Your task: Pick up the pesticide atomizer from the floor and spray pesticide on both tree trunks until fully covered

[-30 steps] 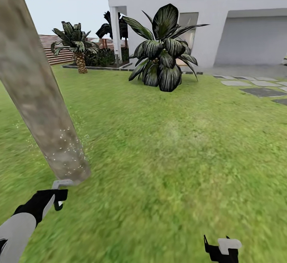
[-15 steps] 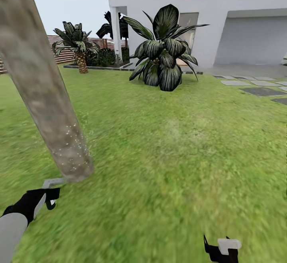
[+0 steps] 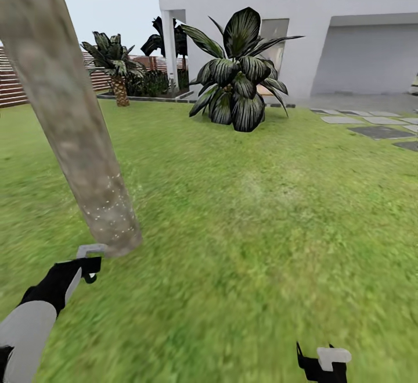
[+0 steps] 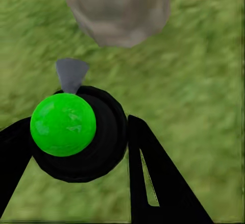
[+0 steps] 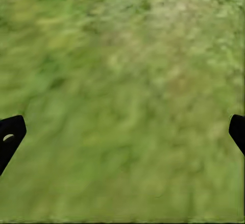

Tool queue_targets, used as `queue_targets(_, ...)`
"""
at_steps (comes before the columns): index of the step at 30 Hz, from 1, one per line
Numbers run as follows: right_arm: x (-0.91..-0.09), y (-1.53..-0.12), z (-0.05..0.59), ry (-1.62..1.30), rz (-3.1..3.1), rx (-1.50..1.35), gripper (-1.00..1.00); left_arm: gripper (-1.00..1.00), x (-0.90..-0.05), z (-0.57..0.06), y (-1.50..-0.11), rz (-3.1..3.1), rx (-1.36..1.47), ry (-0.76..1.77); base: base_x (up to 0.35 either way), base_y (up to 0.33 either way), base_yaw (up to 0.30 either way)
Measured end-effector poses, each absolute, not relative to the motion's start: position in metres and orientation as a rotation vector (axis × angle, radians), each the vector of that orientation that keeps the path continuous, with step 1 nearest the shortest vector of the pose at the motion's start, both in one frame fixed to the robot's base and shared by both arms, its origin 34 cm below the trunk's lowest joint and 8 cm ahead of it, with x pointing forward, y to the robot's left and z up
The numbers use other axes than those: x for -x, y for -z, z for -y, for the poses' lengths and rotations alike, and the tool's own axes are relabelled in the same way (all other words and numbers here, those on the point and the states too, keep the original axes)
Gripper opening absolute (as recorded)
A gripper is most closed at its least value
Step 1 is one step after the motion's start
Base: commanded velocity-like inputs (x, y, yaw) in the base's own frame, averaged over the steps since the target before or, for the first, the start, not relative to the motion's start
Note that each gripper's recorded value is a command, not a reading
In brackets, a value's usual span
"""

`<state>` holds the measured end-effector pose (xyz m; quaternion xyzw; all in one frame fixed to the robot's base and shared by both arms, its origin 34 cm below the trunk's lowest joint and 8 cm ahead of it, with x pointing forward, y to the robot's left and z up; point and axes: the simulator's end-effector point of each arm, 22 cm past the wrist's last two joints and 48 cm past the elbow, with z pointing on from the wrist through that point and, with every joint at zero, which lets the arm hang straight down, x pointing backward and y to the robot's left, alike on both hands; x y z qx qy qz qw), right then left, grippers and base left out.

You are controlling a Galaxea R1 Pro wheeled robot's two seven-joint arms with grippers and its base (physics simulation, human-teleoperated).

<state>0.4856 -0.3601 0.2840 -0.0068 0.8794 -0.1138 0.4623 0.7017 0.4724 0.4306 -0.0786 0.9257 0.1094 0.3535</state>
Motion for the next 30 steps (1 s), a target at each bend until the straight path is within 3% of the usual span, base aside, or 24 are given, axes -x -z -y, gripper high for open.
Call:
queue_targets(3,-0.486,-0.284,0.360,0.280,-2.162,0.017,1.00,-1.00,-0.712,-0.451,-0.436,-2.405,0.198,-0.249,-0.054,0.008,0.000)
queue_targets(7,-0.486,-0.284,0.360,0.279,-2.161,0.017,1.00,-1.00,-0.724,-0.470,-0.472,-2.367,0.217,-0.285,-0.029,0.001,0.000)
queue_targets(15,-0.486,-0.284,0.359,0.278,-2.162,0.017,1.00,-1.00,-0.738,-0.460,-0.499,-2.346,0.181,-0.288,-0.264,0.000,0.000)
queue_targets(30,-0.486,-0.284,0.359,0.277,-2.162,0.018,1.00,-1.00,-0.752,-0.470,-0.562,-2.315,0.196,-0.253,-0.012,0.000,0.000)
